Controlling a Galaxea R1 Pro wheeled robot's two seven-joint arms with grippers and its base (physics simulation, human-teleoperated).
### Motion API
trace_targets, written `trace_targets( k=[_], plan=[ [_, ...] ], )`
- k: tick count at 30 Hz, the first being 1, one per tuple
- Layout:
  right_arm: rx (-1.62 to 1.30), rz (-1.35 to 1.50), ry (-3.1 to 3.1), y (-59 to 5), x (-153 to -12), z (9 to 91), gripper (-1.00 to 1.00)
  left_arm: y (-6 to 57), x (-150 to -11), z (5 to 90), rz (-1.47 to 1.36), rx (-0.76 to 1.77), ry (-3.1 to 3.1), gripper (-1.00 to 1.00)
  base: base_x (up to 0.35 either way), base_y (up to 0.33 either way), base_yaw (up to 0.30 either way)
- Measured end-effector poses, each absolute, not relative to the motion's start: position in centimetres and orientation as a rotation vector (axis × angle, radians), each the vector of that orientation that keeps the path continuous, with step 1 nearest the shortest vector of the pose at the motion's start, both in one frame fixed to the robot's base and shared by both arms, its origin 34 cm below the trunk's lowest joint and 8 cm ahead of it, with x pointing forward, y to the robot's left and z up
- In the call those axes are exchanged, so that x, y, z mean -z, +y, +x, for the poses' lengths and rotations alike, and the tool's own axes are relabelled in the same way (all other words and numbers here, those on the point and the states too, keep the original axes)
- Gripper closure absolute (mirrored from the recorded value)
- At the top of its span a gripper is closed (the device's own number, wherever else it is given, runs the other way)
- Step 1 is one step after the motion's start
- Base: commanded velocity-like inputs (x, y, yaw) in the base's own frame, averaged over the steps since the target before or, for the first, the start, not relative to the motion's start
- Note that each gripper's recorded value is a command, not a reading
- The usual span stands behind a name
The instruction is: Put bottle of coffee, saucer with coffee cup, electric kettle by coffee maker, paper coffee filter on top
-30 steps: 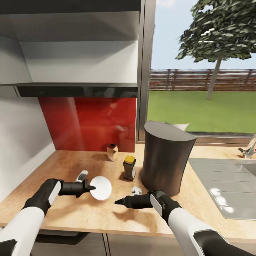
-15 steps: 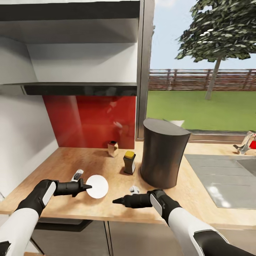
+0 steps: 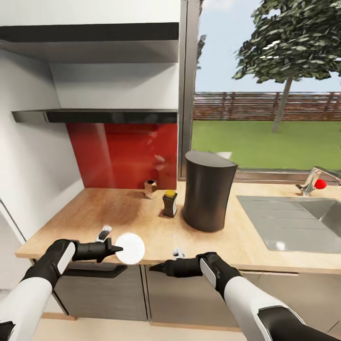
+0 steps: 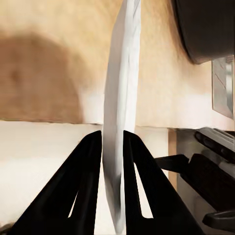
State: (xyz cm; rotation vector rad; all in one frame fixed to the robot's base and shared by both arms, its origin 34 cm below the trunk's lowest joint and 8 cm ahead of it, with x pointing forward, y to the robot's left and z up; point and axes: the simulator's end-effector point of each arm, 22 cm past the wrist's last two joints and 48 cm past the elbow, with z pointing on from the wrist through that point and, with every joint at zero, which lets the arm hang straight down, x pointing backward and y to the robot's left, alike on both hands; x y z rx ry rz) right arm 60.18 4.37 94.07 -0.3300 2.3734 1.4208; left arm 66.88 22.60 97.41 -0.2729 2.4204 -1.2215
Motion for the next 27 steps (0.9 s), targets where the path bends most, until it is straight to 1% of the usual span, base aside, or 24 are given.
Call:
trace_targets(
  k=[10,13,17,22,27],
  plan=[
    [-1.432,-0.310,2.408,4.3,-93.0,59.3,-1.00,22.4,-97.0,66.8,-0.281,1.227,2.419,1.00,-0.271,-0.188,0.000],
    [-1.437,-0.295,2.435,4.2,-92.1,58.4,-1.00,22.5,-97.1,66.7,-0.281,1.226,2.417,1.00,-0.090,-0.057,0.000],
    [-1.369,-0.280,2.483,3.5,-90.4,58.2,-1.00,22.4,-97.1,66.8,-0.282,1.231,2.415,1.00,-0.013,-0.008,0.000],
    [-1.010,-0.217,2.635,-0.5,-83.2,57.1,-1.00,22.2,-97.5,66.9,-0.288,1.244,2.402,1.00,-0.001,-0.001,0.000],
    [-0.807,-0.167,2.716,-3.2,-78.2,54.1,-1.00,20.4,-98.1,67.2,-0.277,1.289,2.381,1.00,0.000,0.000,0.000]
  ],
)
